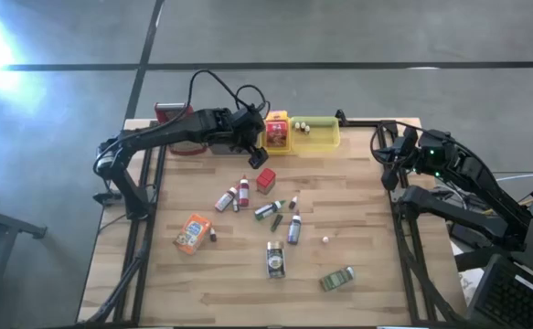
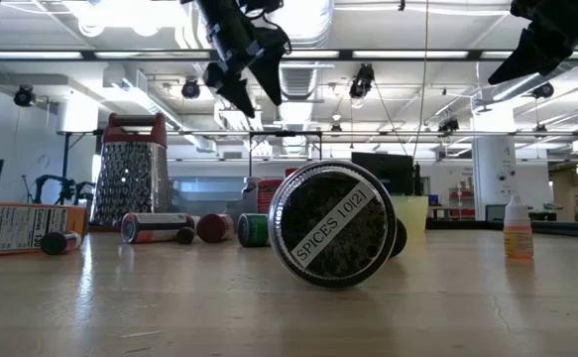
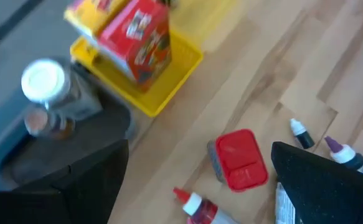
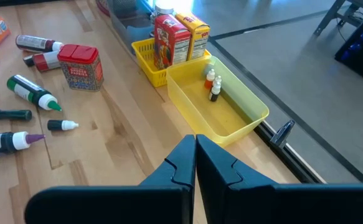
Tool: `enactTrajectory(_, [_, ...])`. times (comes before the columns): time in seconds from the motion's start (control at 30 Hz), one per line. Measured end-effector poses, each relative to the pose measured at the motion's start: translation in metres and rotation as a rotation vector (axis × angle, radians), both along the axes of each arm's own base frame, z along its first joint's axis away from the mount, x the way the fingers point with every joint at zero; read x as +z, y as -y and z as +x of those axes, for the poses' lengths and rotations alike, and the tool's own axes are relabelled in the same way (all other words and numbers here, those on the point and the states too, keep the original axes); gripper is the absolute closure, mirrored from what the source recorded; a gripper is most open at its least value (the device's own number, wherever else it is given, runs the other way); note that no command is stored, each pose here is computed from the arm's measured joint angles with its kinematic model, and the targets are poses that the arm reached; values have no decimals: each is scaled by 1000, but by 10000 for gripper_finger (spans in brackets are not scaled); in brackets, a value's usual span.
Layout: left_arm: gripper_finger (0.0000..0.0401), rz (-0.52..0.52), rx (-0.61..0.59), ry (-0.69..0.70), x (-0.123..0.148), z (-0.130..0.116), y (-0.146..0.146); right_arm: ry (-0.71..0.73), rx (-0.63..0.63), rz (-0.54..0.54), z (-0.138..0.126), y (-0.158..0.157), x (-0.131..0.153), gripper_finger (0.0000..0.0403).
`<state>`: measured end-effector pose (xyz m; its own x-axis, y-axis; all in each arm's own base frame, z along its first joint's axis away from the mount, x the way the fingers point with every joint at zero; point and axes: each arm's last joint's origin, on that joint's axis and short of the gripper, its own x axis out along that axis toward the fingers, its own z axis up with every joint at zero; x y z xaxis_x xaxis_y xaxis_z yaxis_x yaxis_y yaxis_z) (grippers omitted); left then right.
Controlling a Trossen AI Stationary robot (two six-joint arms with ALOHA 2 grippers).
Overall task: Pick & Place Kitchen Items
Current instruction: Put the red seasoning can into the black bin
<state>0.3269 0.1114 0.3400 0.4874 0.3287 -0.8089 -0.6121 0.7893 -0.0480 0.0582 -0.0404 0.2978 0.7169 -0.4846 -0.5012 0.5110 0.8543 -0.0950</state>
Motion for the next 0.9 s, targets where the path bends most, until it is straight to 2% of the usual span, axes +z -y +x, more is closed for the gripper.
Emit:
enactTrajectory(0.23, [2,-69,102,8,-13,2,1,0,0,0,0,0,0,394])
enactTrajectory(0.4, [4,-84,109,24,-21,12,6,0,0,0,0,0,0,394])
enactTrajectory(0.63, [19,-33,210,18,-27,18,17,0,0,0,0,0,0,394])
enactTrajectory(0.9, [35,-46,220,-10,-41,29,27,0,0,0,0,0,0,394])
